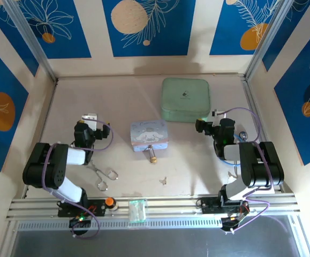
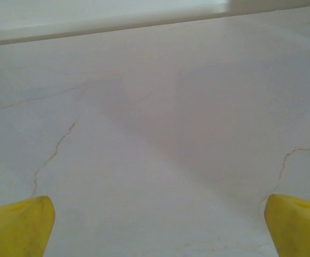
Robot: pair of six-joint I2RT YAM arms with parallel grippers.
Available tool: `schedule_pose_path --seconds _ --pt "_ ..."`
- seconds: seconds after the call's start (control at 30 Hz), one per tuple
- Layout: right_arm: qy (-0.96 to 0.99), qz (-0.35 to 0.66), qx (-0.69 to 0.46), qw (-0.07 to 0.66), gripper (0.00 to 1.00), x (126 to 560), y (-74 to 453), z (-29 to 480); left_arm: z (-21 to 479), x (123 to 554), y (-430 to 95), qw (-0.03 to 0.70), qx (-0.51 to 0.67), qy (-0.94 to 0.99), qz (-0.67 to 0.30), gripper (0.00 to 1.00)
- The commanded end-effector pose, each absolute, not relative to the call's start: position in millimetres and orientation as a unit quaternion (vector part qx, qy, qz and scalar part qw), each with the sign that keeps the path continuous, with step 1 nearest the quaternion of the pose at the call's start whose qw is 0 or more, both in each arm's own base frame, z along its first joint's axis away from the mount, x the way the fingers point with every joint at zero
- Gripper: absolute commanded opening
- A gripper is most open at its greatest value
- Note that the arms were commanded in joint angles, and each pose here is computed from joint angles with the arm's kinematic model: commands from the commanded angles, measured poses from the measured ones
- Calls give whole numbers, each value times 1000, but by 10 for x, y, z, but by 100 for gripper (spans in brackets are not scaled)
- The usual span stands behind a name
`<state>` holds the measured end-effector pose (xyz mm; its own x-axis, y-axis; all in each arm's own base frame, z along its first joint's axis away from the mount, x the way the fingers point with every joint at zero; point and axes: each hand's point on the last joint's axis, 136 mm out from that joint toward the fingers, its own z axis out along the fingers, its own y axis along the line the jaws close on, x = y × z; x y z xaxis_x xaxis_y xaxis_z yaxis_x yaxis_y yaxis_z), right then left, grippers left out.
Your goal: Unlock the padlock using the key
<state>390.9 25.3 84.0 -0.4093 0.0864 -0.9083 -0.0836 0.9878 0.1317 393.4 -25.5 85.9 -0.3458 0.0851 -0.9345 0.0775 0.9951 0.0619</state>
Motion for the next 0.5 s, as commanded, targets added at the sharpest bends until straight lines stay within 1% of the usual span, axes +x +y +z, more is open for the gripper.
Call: schedule_pose_path --seconds 0.0,0.47 --pt "826 78 -9 558 99 3971 261 948 910 3972 -268 576 60 815 -2 100" --pt "827 79 -8 557 99 3972 259 946 909 3973 -273 576 60 815 -3 100"
